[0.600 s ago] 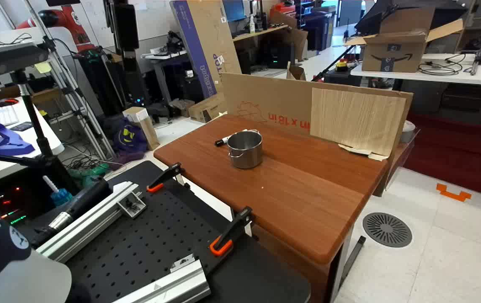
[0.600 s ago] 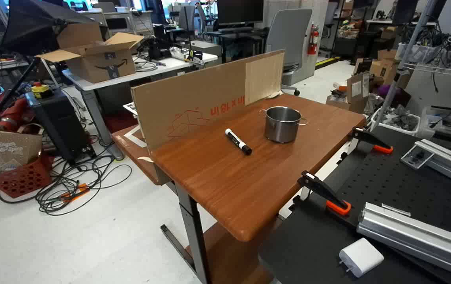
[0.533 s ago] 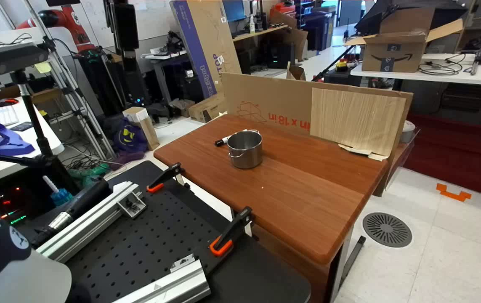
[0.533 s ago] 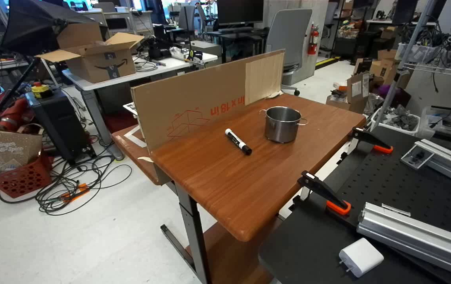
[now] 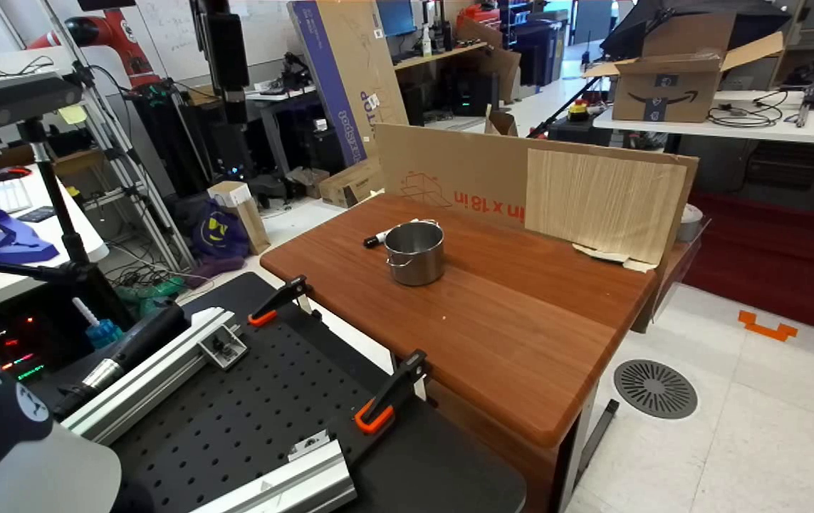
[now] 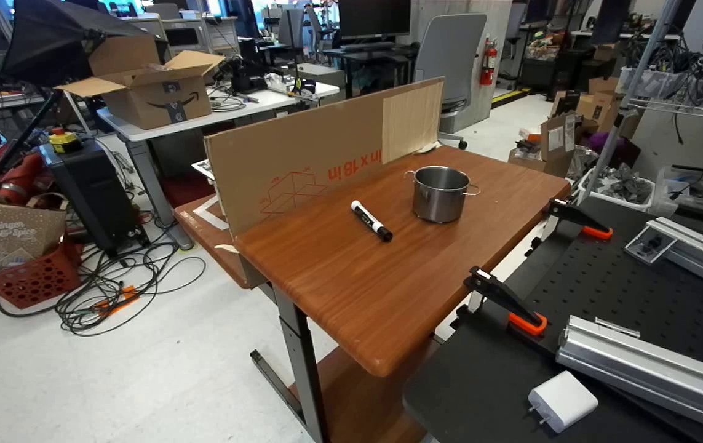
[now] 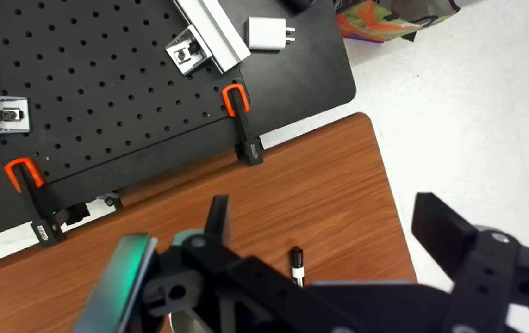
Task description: Take the marker from the table and place it in the silver pot
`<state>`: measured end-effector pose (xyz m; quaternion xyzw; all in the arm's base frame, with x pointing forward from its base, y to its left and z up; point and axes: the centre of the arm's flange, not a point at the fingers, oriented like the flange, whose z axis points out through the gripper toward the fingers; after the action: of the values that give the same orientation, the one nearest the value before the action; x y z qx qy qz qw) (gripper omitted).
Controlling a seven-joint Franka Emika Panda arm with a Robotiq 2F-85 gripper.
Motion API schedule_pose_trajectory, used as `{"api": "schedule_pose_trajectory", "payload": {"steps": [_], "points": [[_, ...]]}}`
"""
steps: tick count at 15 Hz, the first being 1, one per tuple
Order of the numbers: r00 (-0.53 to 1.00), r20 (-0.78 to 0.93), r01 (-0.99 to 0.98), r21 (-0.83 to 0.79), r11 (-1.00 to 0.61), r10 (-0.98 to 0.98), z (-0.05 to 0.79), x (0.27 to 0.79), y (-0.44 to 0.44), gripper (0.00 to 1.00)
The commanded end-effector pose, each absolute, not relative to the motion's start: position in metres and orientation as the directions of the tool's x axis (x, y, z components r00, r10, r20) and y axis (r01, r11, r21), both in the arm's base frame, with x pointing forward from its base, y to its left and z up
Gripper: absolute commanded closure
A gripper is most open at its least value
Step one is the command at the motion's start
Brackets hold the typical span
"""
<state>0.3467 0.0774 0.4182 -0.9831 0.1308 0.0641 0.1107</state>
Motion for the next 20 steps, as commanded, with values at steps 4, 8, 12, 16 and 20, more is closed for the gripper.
{"api": "schedule_pose_trajectory", "payload": {"steps": [4, 8, 12, 16, 20], "points": [[0.926, -0.125, -0.375, -0.186, -0.908, -0.357, 0.392, 0.398, 0.096, 0.00], [0.882, -0.121, -0.470, -0.157, -0.868, -0.456, 0.366, 0.439, 0.097, 0.00], [0.853, -0.099, -0.522, -0.115, -0.845, -0.513, 0.333, 0.477, 0.097, 0.00], [0.842, -0.089, -0.538, -0.064, -0.840, -0.532, 0.308, 0.507, 0.106, 0.00], [0.842, -0.093, -0.535, -0.018, -0.845, -0.531, 0.282, 0.526, 0.122, 0.00]]}}
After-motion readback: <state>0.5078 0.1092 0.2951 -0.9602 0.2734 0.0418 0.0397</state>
